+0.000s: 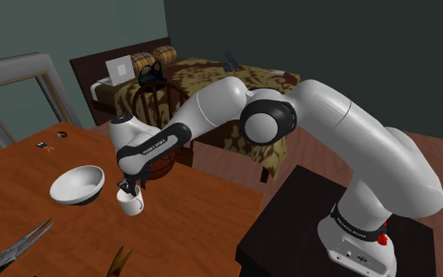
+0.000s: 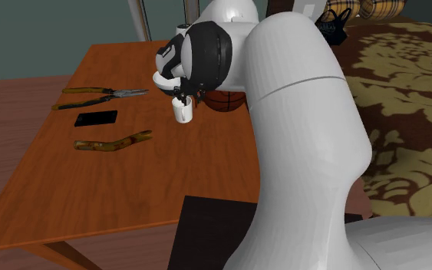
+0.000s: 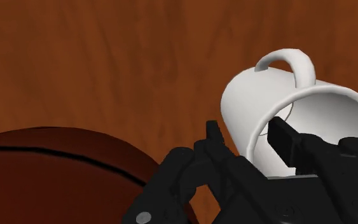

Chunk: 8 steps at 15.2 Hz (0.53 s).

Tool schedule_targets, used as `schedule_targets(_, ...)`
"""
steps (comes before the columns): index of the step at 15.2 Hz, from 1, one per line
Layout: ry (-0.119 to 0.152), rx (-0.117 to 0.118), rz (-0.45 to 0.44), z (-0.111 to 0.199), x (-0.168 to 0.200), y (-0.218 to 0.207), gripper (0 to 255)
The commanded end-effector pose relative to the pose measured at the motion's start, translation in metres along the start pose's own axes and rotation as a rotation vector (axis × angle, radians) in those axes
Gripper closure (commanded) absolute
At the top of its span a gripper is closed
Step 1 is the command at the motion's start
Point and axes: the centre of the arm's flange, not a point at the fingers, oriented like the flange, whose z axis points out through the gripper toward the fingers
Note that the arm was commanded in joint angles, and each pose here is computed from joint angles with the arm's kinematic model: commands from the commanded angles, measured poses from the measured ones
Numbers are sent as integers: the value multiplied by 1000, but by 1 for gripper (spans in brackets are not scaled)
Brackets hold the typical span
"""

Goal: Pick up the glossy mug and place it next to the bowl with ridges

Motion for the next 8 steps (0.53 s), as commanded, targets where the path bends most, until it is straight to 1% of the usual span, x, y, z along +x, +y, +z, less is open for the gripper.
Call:
schedule_targets(1,0,0,0,0,0,0,0)
schedule_targets(5,0,0,0,0,0,0,0)
schedule_targets(8,0,0,0,-40,0,0,0)
